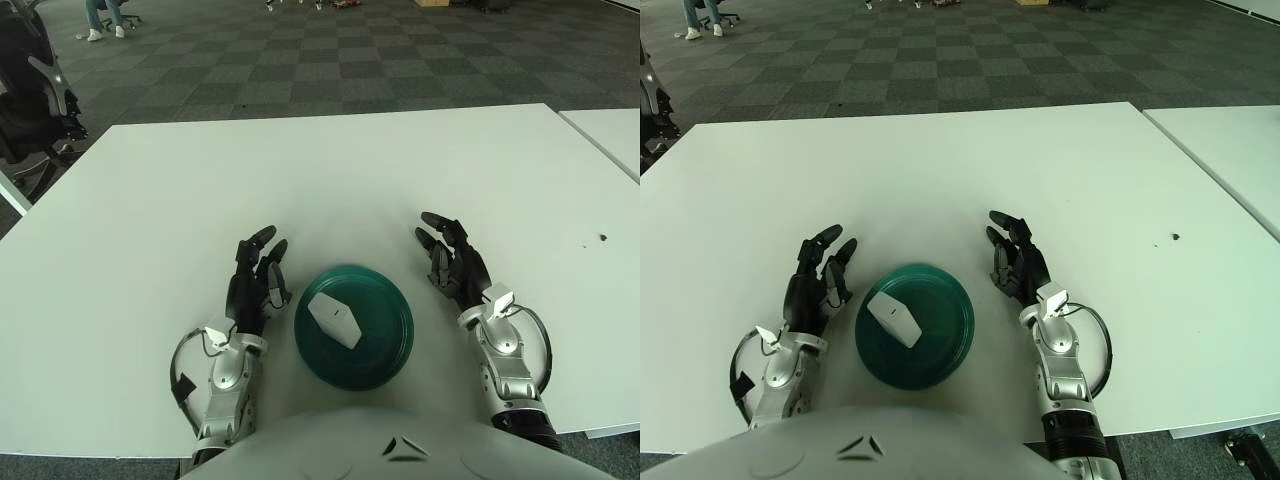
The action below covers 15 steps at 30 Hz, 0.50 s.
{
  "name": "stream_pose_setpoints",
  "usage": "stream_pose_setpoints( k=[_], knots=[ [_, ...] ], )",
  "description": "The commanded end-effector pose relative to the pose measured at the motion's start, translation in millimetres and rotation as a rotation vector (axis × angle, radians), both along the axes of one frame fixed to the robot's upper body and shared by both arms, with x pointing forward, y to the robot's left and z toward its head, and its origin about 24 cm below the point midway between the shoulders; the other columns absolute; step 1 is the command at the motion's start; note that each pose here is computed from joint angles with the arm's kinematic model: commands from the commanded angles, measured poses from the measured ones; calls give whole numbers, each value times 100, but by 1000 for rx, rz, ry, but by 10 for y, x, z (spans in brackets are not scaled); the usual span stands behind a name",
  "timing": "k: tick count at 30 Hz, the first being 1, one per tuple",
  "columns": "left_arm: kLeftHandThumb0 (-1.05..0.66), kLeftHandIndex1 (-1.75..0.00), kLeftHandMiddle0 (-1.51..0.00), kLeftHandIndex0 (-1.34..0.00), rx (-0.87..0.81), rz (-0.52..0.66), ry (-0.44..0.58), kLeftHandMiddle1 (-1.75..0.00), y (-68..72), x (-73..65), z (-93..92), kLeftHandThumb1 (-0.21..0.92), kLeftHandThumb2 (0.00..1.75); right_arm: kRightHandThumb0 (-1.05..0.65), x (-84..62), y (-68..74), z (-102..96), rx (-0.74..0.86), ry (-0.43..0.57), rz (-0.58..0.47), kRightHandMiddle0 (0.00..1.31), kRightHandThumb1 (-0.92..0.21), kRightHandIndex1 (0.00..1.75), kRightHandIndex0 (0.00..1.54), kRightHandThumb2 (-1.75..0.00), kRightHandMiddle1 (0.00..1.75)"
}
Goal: Put the charger into the plate.
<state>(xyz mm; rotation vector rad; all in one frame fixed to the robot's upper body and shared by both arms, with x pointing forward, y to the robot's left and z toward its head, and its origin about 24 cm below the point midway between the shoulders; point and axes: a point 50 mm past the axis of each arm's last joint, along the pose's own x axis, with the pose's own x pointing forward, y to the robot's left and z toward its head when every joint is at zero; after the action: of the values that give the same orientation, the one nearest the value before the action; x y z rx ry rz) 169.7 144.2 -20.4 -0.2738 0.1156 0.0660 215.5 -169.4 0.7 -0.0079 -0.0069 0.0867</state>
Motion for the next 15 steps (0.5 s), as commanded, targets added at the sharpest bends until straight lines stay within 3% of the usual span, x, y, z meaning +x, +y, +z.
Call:
stream_pose_setpoints(
  k=[1, 6, 15],
  knots=[
    [-89, -92, -32, 0, 1, 5, 108, -35, 41, -109, -169, 92, 104, -93, -118, 36, -244, 7, 128, -24, 0, -92, 4, 38, -87, 90],
    [-88, -89, -32, 0, -1, 11, 112, -31, 63, -119, -176, 92, 105, -93, -163, 104, -289, 31, 142, -41, 0, -92, 4, 38, -86, 93],
    [-89, -86, -34, 0, 28, 1, 120, -24, 80, -133, -183, 92, 106, -91, -340, 195, -500, 32, 237, -72, 0, -92, 2, 35, -87, 79]
  ],
)
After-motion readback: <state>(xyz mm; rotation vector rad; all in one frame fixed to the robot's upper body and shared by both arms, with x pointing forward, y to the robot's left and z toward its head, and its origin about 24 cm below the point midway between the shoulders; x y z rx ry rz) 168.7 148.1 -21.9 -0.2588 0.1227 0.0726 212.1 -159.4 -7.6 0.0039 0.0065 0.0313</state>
